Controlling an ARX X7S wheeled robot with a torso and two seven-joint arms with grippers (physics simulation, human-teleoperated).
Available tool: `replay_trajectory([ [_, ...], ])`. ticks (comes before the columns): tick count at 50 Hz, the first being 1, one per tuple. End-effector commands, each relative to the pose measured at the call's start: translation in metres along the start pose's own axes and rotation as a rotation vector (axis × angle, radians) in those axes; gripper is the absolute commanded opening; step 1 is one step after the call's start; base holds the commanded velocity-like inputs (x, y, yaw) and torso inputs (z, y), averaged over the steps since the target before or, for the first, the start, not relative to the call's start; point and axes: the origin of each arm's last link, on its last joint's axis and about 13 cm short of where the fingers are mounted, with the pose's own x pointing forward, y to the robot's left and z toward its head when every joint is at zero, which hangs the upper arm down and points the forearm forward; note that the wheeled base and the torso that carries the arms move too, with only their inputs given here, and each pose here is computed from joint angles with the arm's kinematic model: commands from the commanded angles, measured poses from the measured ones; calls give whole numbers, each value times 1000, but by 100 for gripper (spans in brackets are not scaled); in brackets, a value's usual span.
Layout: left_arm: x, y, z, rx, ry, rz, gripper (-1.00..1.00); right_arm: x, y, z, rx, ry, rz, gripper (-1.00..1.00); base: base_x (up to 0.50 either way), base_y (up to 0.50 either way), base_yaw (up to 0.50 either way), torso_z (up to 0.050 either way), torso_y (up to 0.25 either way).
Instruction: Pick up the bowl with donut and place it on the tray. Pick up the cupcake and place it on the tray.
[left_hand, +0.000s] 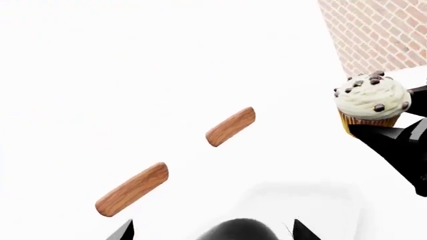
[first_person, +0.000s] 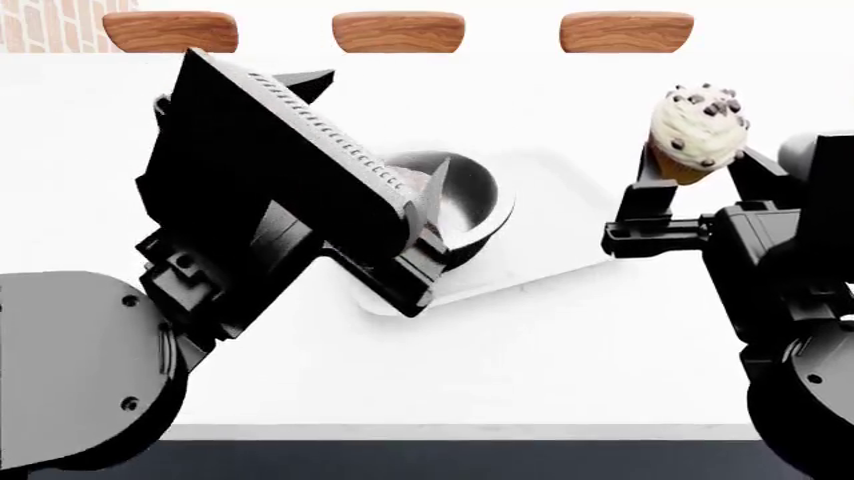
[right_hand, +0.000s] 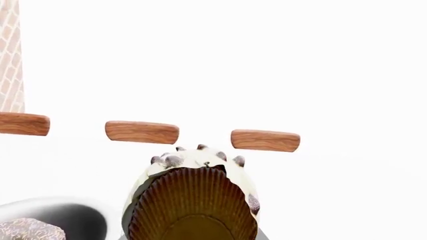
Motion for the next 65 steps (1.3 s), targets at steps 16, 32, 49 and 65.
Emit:
replay_trajectory([
  [16,-39,-27,-27,-159,-76,208,100,15,0,-2,-15,-8,-19,-100,0,0,0,0,0],
  [32,-41,-30,-32,-170,-61,203,100,57,5,-9,-2,21,-3,-100,0,0,0,0,1],
  [49,-41,-28,-37,-183,-48,220,100,87,13,-22,-1,98,56,-100,0,0,0,0,0],
  [65,-42,-29,-38,-190,-45,216,100,91,8,-33,6,159,79,-100,0,0,0,0,1],
])
